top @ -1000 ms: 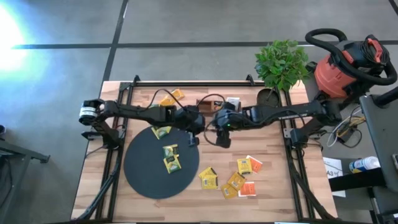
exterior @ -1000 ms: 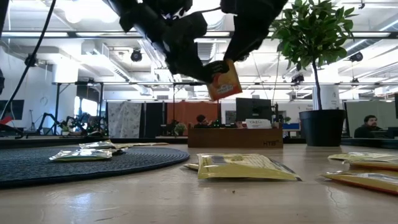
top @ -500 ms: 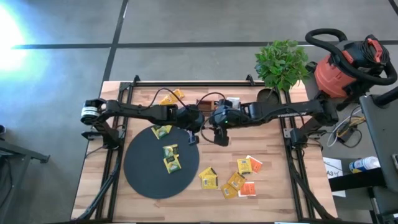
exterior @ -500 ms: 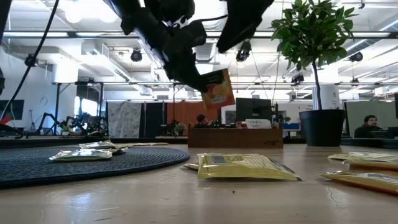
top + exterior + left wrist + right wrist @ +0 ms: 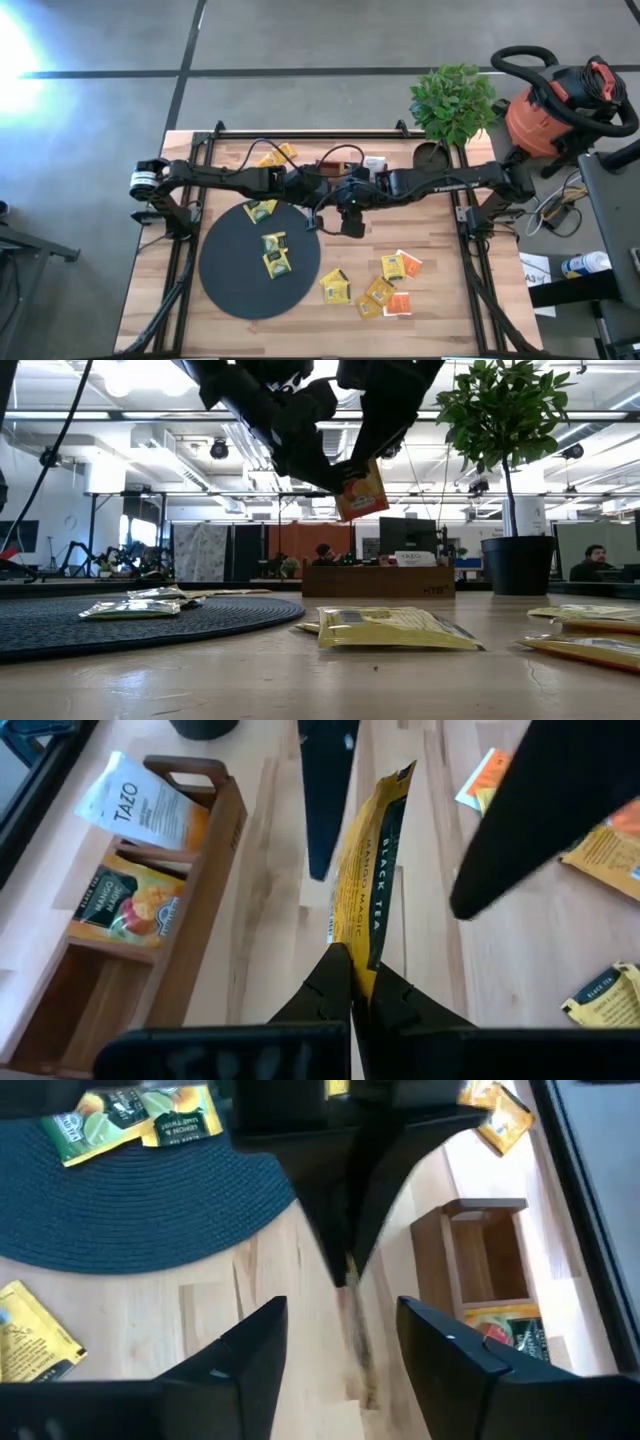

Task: Pick & Place Tea
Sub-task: Put the orange tea bag into the middle section of the wooden organizer

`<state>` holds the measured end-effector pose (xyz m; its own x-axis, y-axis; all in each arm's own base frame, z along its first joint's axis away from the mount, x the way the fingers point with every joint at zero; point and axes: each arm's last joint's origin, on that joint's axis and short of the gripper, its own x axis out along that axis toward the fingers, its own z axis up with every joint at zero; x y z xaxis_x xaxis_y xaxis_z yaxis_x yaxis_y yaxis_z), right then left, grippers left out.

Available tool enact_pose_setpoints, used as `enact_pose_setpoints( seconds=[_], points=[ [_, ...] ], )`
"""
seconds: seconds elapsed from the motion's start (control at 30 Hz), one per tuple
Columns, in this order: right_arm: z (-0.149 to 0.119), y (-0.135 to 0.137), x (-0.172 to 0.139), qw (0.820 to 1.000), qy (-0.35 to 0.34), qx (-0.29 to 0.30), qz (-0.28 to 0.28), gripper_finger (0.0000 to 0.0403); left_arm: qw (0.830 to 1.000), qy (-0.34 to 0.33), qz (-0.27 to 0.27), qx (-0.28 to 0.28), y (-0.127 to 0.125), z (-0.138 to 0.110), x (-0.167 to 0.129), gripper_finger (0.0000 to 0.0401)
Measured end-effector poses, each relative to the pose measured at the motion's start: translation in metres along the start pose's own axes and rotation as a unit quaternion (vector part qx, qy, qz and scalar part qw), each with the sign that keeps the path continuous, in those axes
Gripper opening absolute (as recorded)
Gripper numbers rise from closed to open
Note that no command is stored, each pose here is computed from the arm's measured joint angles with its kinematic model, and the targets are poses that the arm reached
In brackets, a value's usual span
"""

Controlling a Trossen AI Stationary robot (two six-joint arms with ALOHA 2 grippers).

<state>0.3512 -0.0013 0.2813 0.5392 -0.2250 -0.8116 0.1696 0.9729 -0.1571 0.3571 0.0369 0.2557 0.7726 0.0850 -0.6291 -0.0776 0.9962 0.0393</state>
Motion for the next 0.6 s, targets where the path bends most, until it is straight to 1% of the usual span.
enact_pose_setpoints(
  seconds=[0.13, 0.3, 0.4, 0.47, 0.6],
  points=[
    [-0.001, -0.002, 0.002, 1.0, 0.004, -0.001, 0.0, 0.014, 1.0, 0.001, -0.001, 0.0, 0.0, 0.0, 0.0, 0.0],
    [-0.002, -0.006, 0.004, 1.0, 0.007, 0.002, 0.005, 0.0068, 1.0, 0.0, 0.001, 0.0, 0.0, 0.0, 0.0, 0.0],
    [-0.002, -0.008, 0.006, 1.0, 0.008, 0.007, 0.015, 0.0026, 1.0, 0.002, 0.016, -0.008, 0.001, -0.001, 0.0, 0.0],
    [-0.002, -0.01, 0.006, 1.0, 0.008, 0.009, 0.012, 0.0013, 1.0, 0.001, 0.026, -0.014, 0.001, 0.0, 0.0, 0.0],
    [-0.001, -0.016, 0.007, 1.0, 0.002, 0.017, -0.011, 0.0009, 0.998, 0.004, 0.067, -0.016, 0.003, 0.001, -0.007, 0.0]
  ],
)
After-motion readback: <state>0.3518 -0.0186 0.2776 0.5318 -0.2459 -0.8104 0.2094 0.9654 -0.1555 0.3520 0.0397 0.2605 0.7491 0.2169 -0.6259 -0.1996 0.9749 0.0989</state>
